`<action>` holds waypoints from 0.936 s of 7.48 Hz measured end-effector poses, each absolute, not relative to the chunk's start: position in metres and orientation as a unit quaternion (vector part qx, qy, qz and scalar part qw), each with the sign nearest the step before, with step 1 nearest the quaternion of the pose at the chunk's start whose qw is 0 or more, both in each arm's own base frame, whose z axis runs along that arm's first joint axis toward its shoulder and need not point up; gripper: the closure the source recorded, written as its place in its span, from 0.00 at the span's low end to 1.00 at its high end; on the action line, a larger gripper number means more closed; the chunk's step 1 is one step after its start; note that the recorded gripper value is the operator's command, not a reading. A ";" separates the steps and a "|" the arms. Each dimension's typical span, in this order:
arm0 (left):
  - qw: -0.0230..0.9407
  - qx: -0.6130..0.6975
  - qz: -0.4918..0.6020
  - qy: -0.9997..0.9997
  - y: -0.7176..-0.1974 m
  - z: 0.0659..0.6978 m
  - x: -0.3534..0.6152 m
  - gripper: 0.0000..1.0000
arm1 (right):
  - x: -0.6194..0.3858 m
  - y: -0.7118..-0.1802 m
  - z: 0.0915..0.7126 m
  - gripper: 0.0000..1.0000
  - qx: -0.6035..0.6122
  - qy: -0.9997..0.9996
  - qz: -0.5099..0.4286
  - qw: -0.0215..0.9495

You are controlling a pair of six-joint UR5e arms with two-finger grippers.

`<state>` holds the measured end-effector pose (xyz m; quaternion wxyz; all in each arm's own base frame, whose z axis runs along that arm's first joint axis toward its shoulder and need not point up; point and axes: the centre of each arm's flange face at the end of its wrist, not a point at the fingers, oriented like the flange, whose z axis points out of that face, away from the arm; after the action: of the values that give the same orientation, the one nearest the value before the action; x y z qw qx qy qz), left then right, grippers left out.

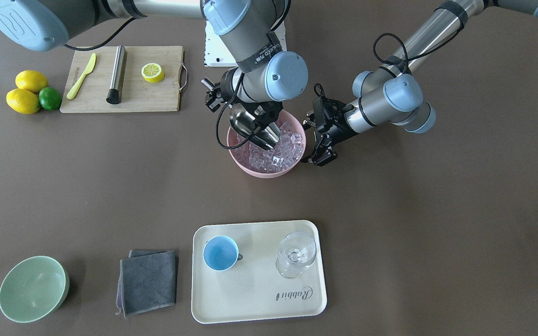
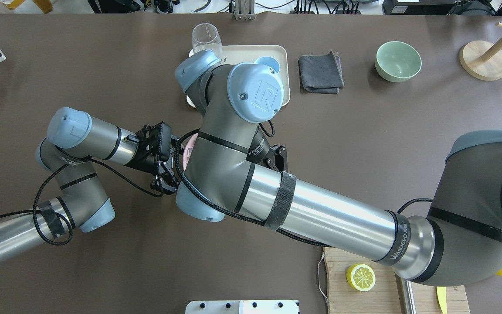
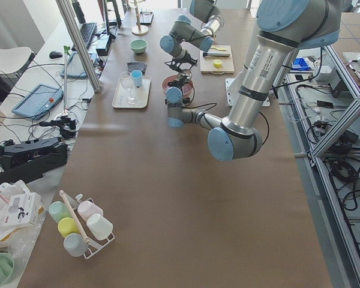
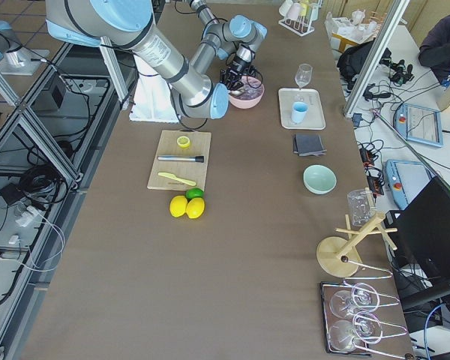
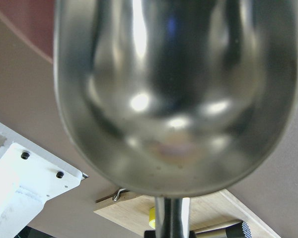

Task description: Put ice in cup with scoop

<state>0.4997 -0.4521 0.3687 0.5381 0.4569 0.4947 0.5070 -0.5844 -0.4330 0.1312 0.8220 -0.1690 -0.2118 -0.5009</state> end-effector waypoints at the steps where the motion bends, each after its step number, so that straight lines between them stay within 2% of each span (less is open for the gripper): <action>1: 0.538 0.457 0.507 0.495 -0.452 0.369 0.500 0.02 | -0.580 -0.433 0.133 1.00 -0.181 -0.208 -0.495 0.824; 7: 0.544 0.457 0.505 0.491 -0.453 0.375 0.497 0.02 | -0.568 -0.435 0.127 1.00 -0.222 -0.151 -0.492 0.828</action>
<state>0.4973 -0.4529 0.3751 0.5439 0.4567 0.4906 0.5050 -0.5683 -0.4347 0.1272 0.8283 -0.2216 -0.1513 -0.4919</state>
